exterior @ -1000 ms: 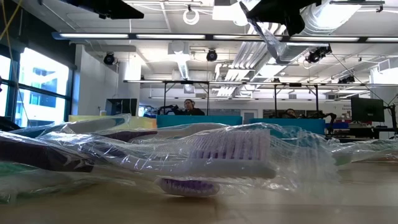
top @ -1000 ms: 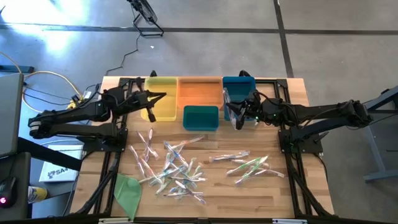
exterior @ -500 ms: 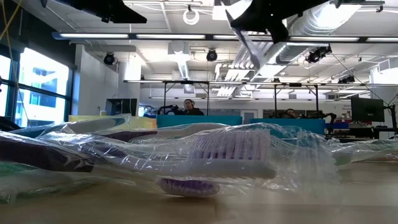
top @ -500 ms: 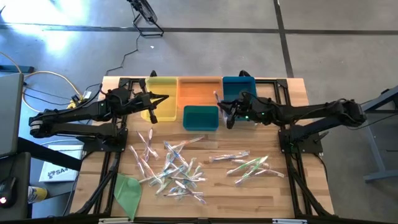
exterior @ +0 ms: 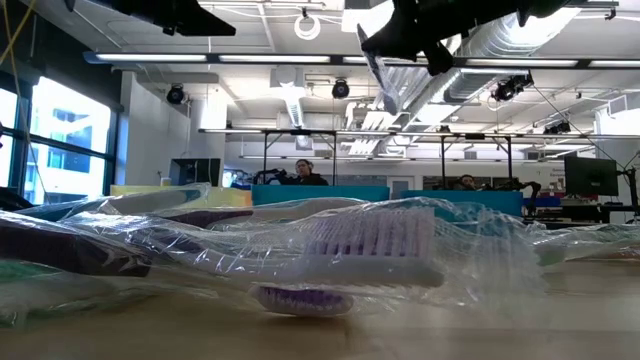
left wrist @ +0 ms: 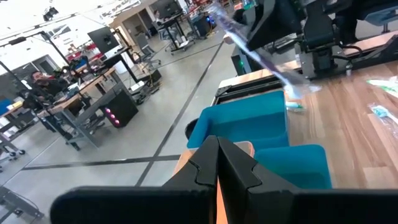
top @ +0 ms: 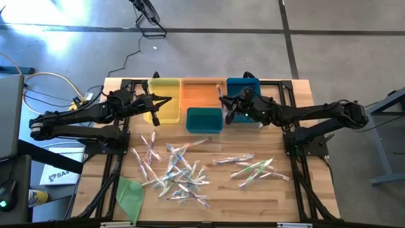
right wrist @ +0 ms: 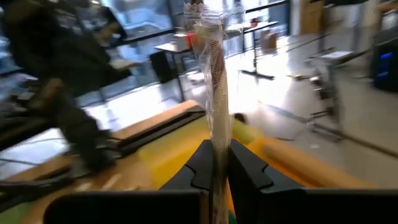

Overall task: Pick & Place Toothbrushes
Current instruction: Put the purple toothbrush into the blue bin

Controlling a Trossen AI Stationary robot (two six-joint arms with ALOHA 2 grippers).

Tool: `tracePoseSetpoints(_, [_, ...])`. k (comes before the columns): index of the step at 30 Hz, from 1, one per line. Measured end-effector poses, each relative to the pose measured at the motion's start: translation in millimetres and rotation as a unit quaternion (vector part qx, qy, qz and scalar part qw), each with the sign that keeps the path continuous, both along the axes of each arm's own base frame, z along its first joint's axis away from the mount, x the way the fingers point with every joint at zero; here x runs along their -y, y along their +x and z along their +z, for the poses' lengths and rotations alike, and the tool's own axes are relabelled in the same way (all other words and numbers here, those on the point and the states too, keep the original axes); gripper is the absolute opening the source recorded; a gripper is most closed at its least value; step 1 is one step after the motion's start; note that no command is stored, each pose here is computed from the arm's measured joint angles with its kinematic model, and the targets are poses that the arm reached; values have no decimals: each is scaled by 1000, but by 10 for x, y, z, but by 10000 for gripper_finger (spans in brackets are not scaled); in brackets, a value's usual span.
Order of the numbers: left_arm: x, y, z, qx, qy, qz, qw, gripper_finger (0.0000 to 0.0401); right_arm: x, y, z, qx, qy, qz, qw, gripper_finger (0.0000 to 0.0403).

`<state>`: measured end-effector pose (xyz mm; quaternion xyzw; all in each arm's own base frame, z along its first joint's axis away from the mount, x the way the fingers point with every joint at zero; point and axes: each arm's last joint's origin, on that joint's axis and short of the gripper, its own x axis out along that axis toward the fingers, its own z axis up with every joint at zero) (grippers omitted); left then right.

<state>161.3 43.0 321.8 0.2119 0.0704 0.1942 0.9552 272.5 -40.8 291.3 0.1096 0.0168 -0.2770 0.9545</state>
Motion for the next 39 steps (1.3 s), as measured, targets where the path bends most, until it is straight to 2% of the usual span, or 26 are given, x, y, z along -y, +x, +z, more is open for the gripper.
tracePoseSetpoints(5, [0, 1, -1, -1, 1, 0, 1000, 0, 164, -46, -42, -34, -15, -66, 997, 18])
tracePoseSetpoints(14, [0, 1, -2, -1, 1, 0, 1000, 0, 581, -238, -288, -142, 51, -118, 981, 18])
tracePoseSetpoints(26, [0, 1, -3, -2, 1, 0, 1000, 0, 1045, -458, -464, -196, 106, -149, 963, 18])
tracePoseSetpoints(33, [0, 1, -2, -2, 2, 0, 1000, 0, 1150, -476, -655, -234, 152, -147, 949, 18])
tracePoseSetpoints(39, [0, 1, -2, -2, 3, 0, 1000, 0, 1191, -443, -784, -257, 165, -150, 940, 18])
